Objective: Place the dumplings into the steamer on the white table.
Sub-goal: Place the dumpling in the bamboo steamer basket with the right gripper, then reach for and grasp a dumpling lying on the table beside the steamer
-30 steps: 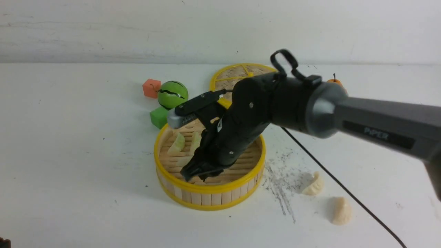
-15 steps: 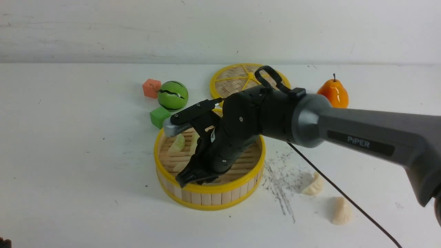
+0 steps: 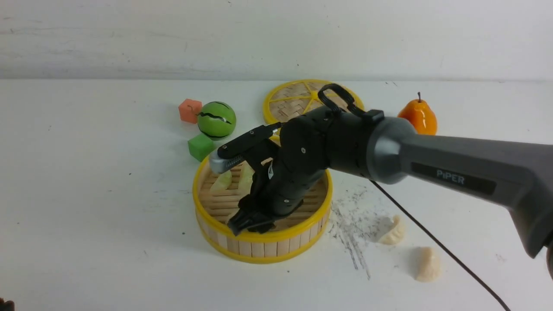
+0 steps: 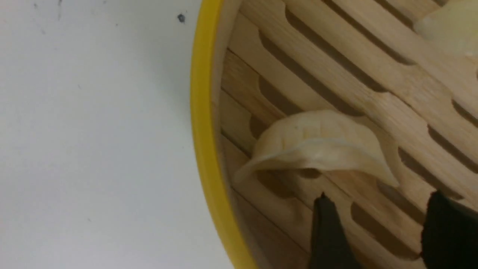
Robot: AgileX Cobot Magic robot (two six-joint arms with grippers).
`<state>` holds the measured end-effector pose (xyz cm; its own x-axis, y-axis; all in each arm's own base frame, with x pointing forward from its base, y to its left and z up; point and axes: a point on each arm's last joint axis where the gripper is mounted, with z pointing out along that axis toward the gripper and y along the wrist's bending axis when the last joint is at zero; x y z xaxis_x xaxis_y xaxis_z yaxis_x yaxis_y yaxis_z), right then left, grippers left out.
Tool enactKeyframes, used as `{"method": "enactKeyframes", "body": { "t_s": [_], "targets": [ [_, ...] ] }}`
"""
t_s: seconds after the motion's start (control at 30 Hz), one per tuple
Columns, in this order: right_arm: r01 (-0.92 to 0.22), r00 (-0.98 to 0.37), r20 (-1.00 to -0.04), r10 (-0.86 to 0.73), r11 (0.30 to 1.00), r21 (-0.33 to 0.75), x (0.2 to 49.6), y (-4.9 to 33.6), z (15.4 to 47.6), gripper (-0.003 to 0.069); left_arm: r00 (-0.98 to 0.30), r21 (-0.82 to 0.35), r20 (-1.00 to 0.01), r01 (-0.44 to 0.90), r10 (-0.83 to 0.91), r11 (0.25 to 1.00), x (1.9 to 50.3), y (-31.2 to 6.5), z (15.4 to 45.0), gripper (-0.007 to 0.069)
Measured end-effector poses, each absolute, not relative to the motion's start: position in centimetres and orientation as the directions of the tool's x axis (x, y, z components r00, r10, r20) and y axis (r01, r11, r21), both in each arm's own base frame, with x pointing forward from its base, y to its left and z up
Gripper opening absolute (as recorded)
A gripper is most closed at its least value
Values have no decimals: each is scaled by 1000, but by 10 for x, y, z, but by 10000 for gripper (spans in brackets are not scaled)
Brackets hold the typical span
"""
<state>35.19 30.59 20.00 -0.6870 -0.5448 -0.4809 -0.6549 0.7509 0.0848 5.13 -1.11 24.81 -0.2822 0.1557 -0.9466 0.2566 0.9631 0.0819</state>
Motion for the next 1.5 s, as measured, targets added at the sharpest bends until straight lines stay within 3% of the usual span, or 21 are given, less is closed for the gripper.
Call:
{"method": "enactKeyframes", "body": {
  "t_s": [0.13, 0.37, 0.57, 0.73, 0.87, 1.17, 1.5],
  "targets": [
    [-669, -663, -494, -562, 741, 55, 355, 307, 219, 421, -283, 80, -947, 257, 154, 963, 51, -11, 248, 41],
    [-715, -599, -531, -599, 698, 19, 357, 313, 236, 415, -283, 80, -947, 257, 154, 963, 51, -11, 248, 42],
    [-732, -580, -529, -620, 681, 4, 356, 313, 236, 345, -283, 79, -947, 257, 153, 963, 51, -11, 248, 50],
    [-746, -554, -487, -675, 663, -69, 358, 307, 234, 211, -283, 79, -947, 257, 153, 963, 51, -11, 248, 57],
    [-751, -560, -449, -697, 656, -81, 358, 306, 226, 147, -283, 79, -947, 257, 153, 963, 51, -11, 248, 57],
    [-741, -614, -416, -671, 671, 12, 357, 314, 202, 134, -283, 79, -947, 257, 153, 963, 51, -11, 248, 64],
    [-735, -564, -539, -625, 678, -17, 369, 322, 202, 139, -282, 81, -947, 257, 155, 963, 51, -11, 248, 71]
  ]
}}
